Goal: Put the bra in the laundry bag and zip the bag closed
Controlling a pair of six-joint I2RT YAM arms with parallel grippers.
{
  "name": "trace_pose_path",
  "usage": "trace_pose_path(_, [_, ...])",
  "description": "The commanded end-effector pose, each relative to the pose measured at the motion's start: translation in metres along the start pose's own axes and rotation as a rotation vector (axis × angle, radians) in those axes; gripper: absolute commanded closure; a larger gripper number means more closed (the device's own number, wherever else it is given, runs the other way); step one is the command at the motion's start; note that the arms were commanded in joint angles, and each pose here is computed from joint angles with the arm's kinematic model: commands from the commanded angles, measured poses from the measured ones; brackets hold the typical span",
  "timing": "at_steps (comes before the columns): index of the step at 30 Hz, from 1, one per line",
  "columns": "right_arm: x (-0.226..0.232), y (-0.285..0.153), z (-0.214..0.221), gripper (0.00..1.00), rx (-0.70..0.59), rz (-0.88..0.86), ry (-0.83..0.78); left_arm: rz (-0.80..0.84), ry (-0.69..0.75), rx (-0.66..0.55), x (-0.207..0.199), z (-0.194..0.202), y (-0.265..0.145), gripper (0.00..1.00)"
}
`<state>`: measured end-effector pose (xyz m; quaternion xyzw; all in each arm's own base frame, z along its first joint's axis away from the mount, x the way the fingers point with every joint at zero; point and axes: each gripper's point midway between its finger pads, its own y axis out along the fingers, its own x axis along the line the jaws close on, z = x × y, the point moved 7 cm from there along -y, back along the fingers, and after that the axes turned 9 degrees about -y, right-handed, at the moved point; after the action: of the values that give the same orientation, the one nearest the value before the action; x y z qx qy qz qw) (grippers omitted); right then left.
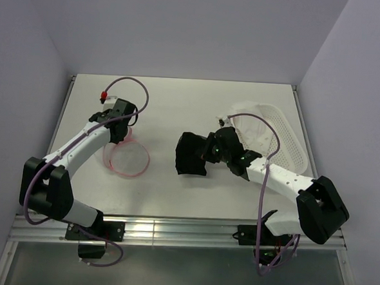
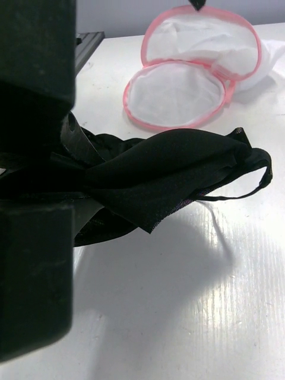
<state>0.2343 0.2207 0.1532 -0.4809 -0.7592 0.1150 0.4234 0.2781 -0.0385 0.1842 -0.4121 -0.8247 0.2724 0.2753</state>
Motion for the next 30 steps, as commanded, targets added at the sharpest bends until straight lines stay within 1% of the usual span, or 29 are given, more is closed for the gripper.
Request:
trace_pose_path(1, [0.012, -0.010, -0.011, 1.00, -0.059, -0.060, -0.001, 0.037, 0.003, -0.006, -0.010, -0.010, 0.000, 0.44])
trace_pose_path(8, [0.011, -0.014, -0.013, 1.00, -0.072, -0.049, -0.006, 0.072, 0.008, 0.022, -0.016, -0.007, 0.002, 0.45])
trace_pose_path(12, [0.011, -0.013, -0.013, 1.00, -0.072, -0.054, -0.001, 0.047, 0.016, 0.023, -0.016, -0.005, 0.008, 0.46])
trace_pose_path(16, [0.010, -0.013, -0.012, 1.00, -0.063, -0.048, -0.005, 0.022, 0.027, 0.039, -0.021, -0.002, 0.016, 0.48])
trace_pose_path(22, [0.012, -0.016, -0.015, 1.00, -0.073, -0.052, -0.006, -0.020, 0.045, 0.047, -0.023, 0.000, 0.025, 0.55])
trace_pose_path(25, [0.013, -0.017, -0.015, 1.00, -0.073, -0.062, -0.004, -0.030, 0.037, 0.037, -0.022, -0.001, 0.024, 0.67])
trace_pose_path(27, [0.014, -0.018, -0.015, 1.00, -0.071, -0.071, 0.000, 0.006, 0.024, 0.039, -0.024, -0.005, 0.019, 0.80])
trace_pose_path(28, [0.015, -0.018, -0.014, 1.00, -0.071, -0.081, 0.001, 0.028, 0.013, 0.040, -0.025, -0.007, 0.016, 0.93])
trace_pose_path(30, [0.018, -0.020, -0.014, 1.00, -0.068, -0.104, 0.005, 0.100, -0.015, 0.031, -0.028, -0.015, 0.003, 1.00])
